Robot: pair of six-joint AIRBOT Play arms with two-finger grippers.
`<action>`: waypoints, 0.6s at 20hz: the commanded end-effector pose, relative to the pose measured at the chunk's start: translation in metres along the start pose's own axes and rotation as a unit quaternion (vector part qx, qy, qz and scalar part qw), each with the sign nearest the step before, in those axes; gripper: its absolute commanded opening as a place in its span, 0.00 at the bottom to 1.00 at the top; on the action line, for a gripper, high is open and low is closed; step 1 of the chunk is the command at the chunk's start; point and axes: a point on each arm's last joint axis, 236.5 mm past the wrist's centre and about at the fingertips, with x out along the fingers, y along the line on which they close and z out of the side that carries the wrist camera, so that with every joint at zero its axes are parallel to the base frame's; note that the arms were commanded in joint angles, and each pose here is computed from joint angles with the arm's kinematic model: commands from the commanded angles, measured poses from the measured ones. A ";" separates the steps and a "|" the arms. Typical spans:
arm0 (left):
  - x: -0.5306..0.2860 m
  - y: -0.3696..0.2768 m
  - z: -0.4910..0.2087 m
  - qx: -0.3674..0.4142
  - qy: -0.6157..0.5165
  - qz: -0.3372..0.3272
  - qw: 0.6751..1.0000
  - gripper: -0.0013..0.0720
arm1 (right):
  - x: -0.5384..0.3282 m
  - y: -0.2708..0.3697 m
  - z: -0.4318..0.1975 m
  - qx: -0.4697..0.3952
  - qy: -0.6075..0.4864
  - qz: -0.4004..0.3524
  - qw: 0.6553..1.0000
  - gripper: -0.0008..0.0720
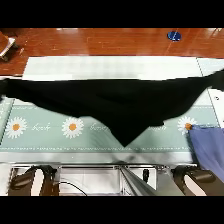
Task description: Fold the shirts.
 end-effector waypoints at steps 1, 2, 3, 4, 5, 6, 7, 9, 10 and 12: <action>0.062 0.029 -0.041 -0.054 0.061 -0.011 0.997 0.04 | 0.088 -0.007 0.009 0.017 0.027 -0.010 0.999 0.03; 0.079 0.033 -0.048 -0.062 0.077 -0.016 0.995 0.04 | 0.107 -0.012 0.015 0.036 0.039 -0.006 0.999 0.03; 0.098 0.037 -0.058 -0.066 0.098 -0.019 0.993 0.04 | 0.128 -0.019 0.020 0.064 0.052 0.002 0.997 0.04; 0.117 0.042 -0.072 -0.071 0.122 -0.018 0.990 0.04 | 0.146 -0.022 0.025 0.085 0.063 0.018 0.994 0.04; 0.133 0.045 -0.089 -0.078 0.147 -0.017 0.986 0.04 | 0.162 -0.022 0.030 0.098 0.070 0.036 0.992 0.04; 0.148 0.046 -0.107 -0.085 0.176 -0.017 0.981 0.04 | 0.177 -0.018 0.034 0.113 0.077 0.063 0.989 0.04; 0.161 0.045 -0.124 -0.089 0.199 -0.018 0.976 0.04 | 0.189 -0.013 0.037 0.126 0.083 0.088 0.985 0.04; 0.180 0.046 -0.155 -0.095 0.237 -0.014 0.967 0.15 | 0.213 -0.008 0.036 0.163 0.092 0.116 0.975 0.06; 0.186 0.047 -0.166 -0.097 0.251 -0.012 0.963 0.42 | 0.222 -0.010 0.033 0.179 0.099 0.119 0.972 0.31; 0.189 0.055 -0.176 -0.093 0.276 -0.007 0.957 0.71 | 0.226 -0.021 0.022 0.189 0.120 0.113 0.968 0.58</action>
